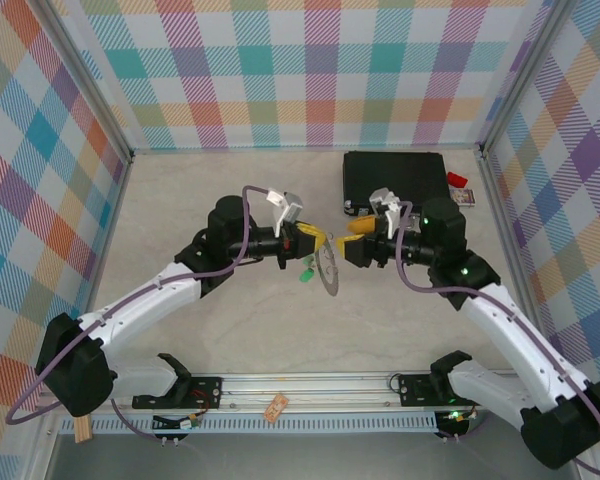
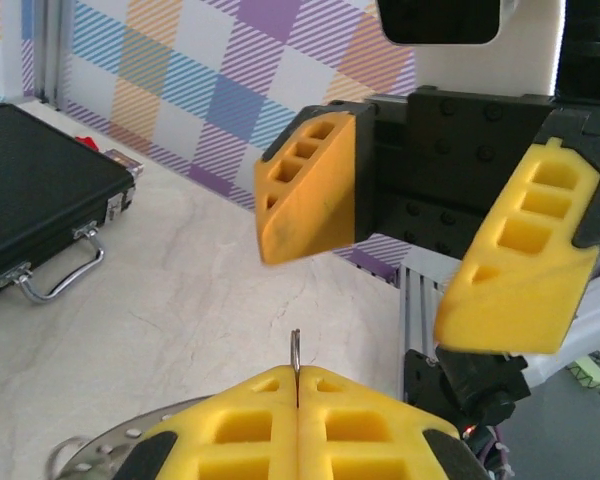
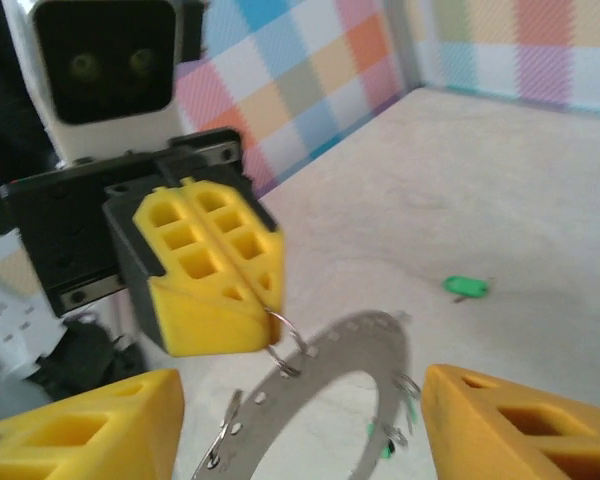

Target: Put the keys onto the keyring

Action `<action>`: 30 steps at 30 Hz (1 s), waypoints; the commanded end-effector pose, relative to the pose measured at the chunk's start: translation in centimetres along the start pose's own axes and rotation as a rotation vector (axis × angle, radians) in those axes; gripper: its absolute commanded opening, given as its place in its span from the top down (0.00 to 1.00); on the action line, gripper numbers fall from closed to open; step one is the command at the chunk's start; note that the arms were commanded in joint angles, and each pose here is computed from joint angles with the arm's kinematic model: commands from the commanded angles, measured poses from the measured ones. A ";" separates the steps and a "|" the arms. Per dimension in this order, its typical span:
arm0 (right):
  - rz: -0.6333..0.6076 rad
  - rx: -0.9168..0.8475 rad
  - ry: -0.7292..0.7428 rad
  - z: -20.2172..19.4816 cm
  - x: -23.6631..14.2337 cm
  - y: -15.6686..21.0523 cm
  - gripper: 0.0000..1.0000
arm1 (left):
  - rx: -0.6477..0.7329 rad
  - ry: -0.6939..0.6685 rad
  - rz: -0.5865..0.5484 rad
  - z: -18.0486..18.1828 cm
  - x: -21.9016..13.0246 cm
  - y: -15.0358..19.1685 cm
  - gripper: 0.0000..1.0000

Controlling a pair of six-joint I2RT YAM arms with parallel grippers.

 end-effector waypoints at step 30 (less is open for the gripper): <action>-0.175 -0.069 0.153 -0.7 -1.5 -0.1 0.37 | 0.329 -0.229 -0.346 0.3 -2.7 -0.2 1.00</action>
Point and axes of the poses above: each hand's point on the last joint's axis, 136 mm out from that joint toward the fingers, its own x axis out along the fingers, its own z axis along the line the jaws close on, y = z × x, the point moved 8 cm from there along -x, back along the fingers, and after that the axes turned 3 degrees about x, right-handed, at the moved point
